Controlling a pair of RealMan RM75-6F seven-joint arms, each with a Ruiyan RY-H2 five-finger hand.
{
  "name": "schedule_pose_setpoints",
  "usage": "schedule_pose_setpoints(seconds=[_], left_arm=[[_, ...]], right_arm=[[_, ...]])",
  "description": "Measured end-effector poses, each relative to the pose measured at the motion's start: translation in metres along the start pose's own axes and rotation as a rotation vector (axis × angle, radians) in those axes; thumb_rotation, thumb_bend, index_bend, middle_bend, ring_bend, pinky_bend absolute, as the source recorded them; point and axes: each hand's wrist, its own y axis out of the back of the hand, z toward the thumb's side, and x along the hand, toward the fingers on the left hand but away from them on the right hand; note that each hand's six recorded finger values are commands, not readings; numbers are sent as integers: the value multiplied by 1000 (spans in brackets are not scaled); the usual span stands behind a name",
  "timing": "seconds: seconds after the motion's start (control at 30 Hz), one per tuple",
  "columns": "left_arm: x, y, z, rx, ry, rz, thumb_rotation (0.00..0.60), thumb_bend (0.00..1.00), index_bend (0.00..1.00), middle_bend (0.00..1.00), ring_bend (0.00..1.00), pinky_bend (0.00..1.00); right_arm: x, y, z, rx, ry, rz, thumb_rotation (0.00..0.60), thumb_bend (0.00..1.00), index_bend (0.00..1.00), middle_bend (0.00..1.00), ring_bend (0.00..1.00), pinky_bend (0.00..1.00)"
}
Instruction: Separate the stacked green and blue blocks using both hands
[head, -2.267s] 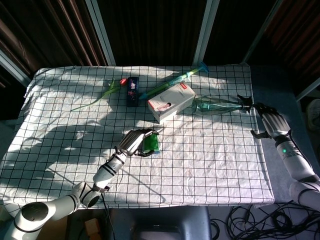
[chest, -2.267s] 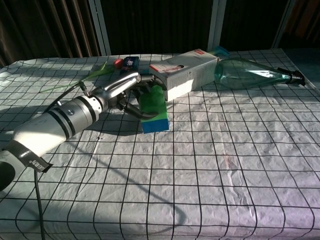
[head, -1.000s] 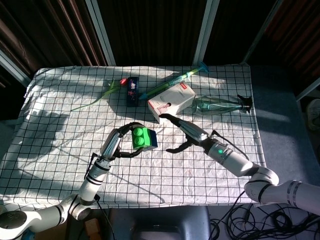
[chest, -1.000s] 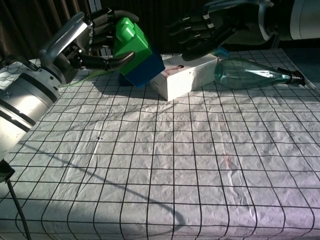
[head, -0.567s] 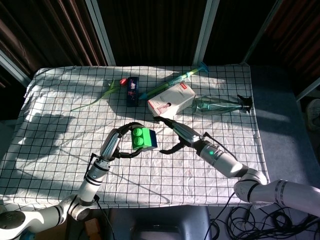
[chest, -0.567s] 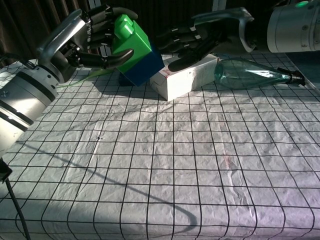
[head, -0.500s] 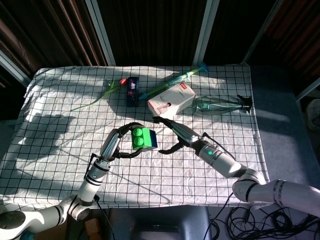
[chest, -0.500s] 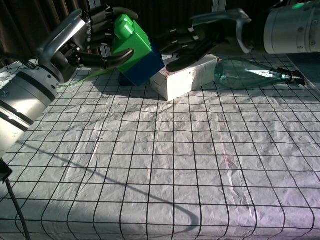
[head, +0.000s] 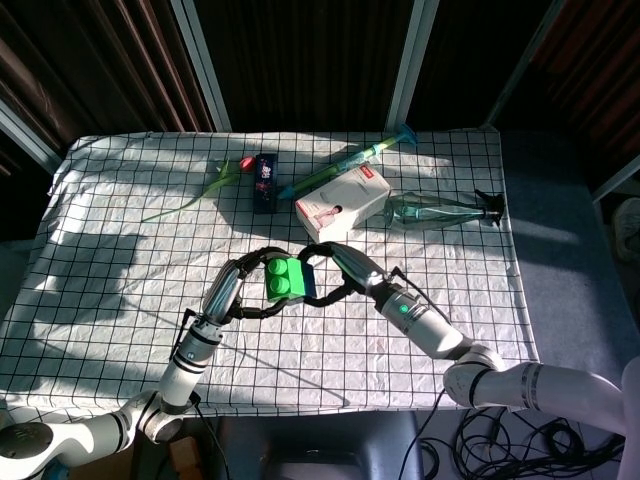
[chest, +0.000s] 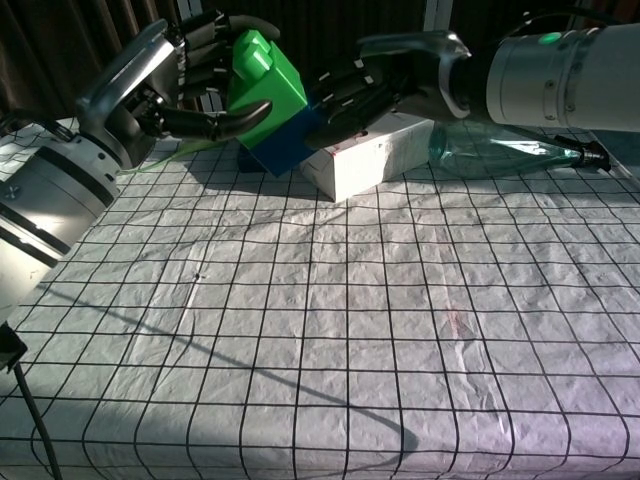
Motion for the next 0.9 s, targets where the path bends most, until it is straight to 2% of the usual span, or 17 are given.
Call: schedule_pose_setpoints(seconds=[0.03,0.17,0.4,0.63,0.9], left_arm=[[0,0,1,0,-2,0,600,542,566,666,627,669],[1,2,2,-4,-5,6,600,543,567,666,628,669],[4,8,5,-24,-5,17,600,543,567,667,628,669],[7,21,6,-27,-6,39,600,541,567,667,627,669],[9,29,10,-46,-11,51,600,542,567,667,627,669]], right_arm=[[-1,-1,0,2,0,-4,600,110,593,462,338,171],[-3,-4,1,20,6,-22,600,131,746,586,500,229],[-3,-3,6,40,30,-68,600,165,868,679,595,268],[1,7,0,79,26,-115,600,175,910,711,626,283],[8,21,-16,145,-12,-145,600,178,917,717,631,286]])
